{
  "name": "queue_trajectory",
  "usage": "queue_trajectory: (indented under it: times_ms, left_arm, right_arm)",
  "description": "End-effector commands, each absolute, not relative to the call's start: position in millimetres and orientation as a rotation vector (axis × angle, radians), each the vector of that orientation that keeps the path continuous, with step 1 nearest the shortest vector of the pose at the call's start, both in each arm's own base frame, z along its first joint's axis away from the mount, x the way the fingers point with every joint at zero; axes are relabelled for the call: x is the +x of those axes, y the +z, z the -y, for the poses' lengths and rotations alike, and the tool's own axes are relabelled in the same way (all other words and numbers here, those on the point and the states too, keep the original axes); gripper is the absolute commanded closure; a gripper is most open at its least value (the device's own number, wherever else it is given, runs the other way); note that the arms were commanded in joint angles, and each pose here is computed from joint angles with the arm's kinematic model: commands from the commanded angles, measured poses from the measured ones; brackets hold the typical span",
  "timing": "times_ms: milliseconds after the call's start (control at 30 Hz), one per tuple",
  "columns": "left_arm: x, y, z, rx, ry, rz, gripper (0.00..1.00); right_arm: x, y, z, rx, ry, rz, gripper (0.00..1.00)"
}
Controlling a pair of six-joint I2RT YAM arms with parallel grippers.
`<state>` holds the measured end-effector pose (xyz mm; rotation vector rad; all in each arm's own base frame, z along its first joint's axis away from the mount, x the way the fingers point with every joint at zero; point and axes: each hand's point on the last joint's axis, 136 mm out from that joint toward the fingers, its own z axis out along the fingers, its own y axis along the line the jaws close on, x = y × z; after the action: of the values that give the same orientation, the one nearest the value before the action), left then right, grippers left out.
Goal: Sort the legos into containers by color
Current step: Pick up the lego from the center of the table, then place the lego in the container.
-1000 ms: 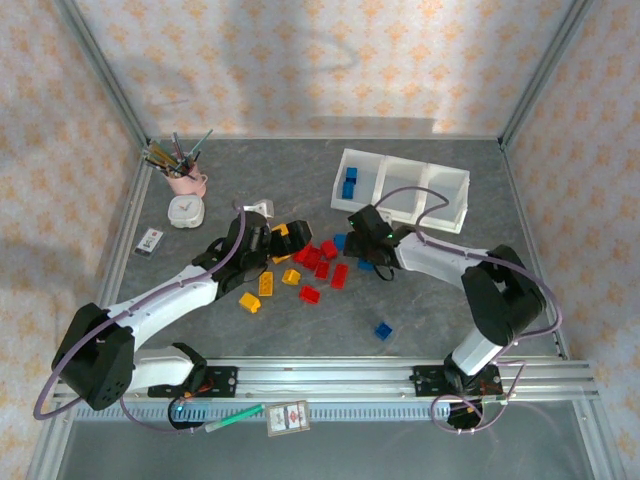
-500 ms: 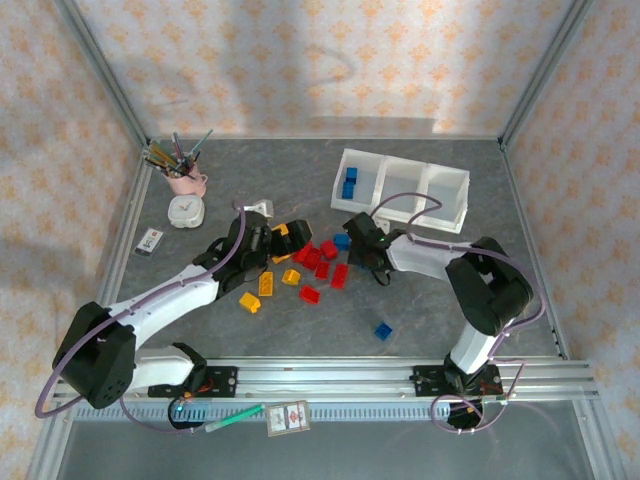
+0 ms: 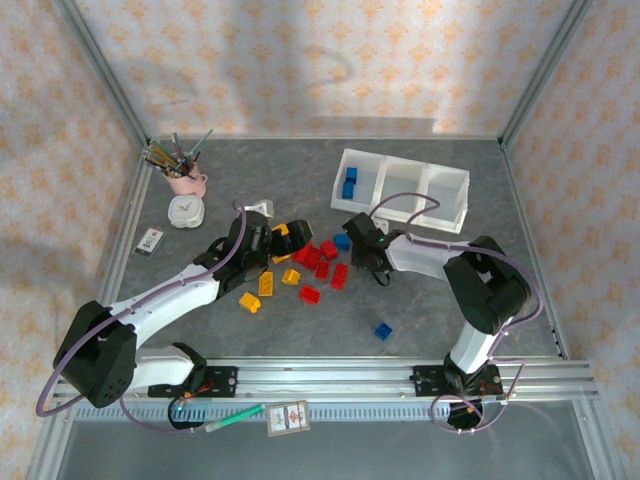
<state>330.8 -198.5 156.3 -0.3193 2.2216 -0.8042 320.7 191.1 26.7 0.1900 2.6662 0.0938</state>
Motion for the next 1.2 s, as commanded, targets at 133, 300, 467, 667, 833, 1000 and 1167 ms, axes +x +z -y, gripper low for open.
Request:
queue_trajectory:
  times_ms: [133,300,467,667,833,1000,1167]
  left_arm:
    - [342,185,197,-0.286,-0.776,-2.162,0.01]
    - [352,196,189,-0.294,-0.758,-2.142,0.01]
    - [365,206,181,-0.294,-0.735,-2.114,0.01]
    - [384,208,172,-0.309,-0.722,-2.106,0.01]
    - [397,209,173,-0.304,-0.720,-2.099,0.01]
    - [405,207,174,-0.297,-0.717,-2.106,0.01]
    - [405,209,174,-0.297,-0.711,-2.106,0.01]
  right_arm:
    - [351,93,-197,0.154,0.097,-2.519,0.67]
    - [388,112,-199,0.162,0.076,-2.461,0.67]
    - [432,123,-204,0.151,0.088,-2.414,0.67]
    - [486,127,-199,0.154,0.023,-2.363,0.66]
    - [523,122,-195,0.165,0.000,-2.344,0.64]
    - [542,117,-192,0.162,-0.025,-2.348,0.55]
    - [539,133,-192,0.157,-0.010,-2.334,0.46]
